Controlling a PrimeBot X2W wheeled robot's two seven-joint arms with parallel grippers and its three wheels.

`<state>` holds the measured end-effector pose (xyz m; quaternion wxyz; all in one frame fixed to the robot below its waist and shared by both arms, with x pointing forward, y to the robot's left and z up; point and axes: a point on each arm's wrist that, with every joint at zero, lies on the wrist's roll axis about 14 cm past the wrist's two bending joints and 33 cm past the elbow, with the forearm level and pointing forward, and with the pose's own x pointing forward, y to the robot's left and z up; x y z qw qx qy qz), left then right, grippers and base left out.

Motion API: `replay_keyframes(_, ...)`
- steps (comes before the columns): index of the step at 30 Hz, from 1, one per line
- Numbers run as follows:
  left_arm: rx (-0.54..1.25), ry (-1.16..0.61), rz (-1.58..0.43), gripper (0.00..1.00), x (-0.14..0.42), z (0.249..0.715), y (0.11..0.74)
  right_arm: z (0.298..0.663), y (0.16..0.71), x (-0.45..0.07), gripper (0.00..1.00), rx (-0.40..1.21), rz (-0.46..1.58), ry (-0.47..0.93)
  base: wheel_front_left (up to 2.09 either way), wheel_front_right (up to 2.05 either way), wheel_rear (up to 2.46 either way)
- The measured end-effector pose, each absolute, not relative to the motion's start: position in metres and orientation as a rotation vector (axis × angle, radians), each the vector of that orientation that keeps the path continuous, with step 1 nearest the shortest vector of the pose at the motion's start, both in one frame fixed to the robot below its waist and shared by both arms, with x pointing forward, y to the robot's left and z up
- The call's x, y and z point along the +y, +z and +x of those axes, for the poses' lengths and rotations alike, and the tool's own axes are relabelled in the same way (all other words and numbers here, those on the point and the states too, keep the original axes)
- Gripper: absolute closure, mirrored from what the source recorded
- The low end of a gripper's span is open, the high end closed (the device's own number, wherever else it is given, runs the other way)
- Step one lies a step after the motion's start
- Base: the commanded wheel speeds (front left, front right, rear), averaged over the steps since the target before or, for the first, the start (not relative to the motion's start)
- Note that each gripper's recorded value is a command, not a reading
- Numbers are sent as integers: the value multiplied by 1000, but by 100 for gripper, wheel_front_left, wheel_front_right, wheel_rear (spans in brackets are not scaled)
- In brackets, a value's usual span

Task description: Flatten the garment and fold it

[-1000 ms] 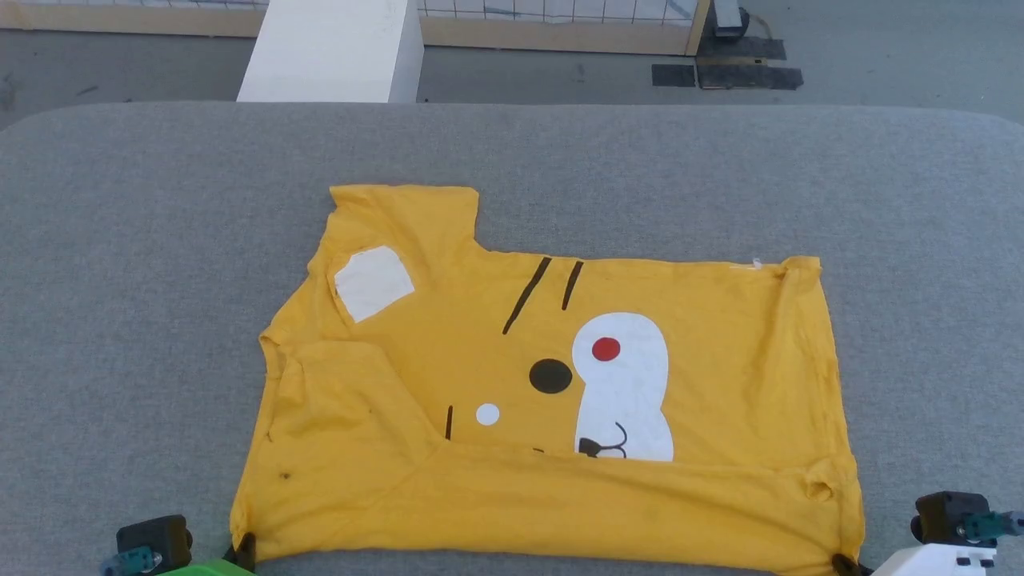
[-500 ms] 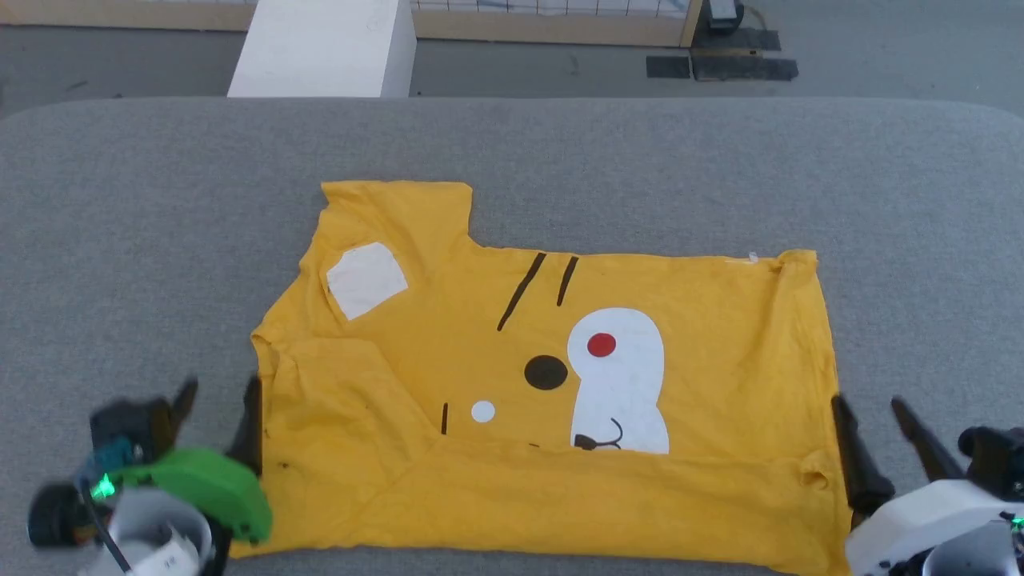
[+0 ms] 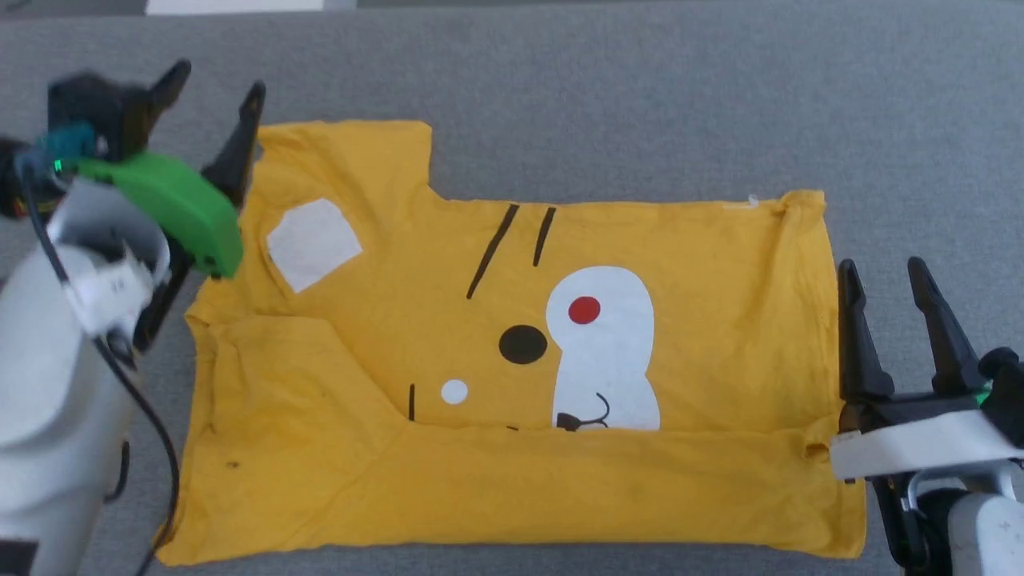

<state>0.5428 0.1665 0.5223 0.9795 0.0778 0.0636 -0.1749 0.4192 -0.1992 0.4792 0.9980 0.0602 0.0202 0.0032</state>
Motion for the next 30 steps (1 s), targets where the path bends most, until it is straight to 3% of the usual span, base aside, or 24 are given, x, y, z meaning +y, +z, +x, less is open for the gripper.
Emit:
replay_keyframes(7, 468, -385, 112, 0, 155, 584, 463, 433, 457, -195, 0, 91, 124, 17, 0, 0, 0)
replay_keyframes(15, 861, -368, 210, 0, 168, 579, 384, 429, 436, -205, 0, 145, 124, -17, 0, 0, 0)
replay_keyframes(26, 889, -306, 212, 0, 170, 596, 368, 430, 424, -207, 0, 181, 120, -23, 0, 0, 0)
replay_keyframes(27, 896, -306, 205, 11, 171, 595, 368, 430, 423, -207, 0, 186, 121, -21, 0, 0, 0)
replay_keyframes(28, 908, -307, 196, 80, 170, 594, 367, 431, 423, -206, 0, 189, 121, -18, 0, 0, 0)
replay_keyframes(29, 917, -310, 192, 100, 170, 593, 366, 431, 422, -205, 0, 191, 122, -14, 0, 0, 0)
replay_keyframes(30, 919, -314, 191, 100, 169, 593, 366, 433, 422, -202, 0, 194, 121, -7, 0, 0, 0)
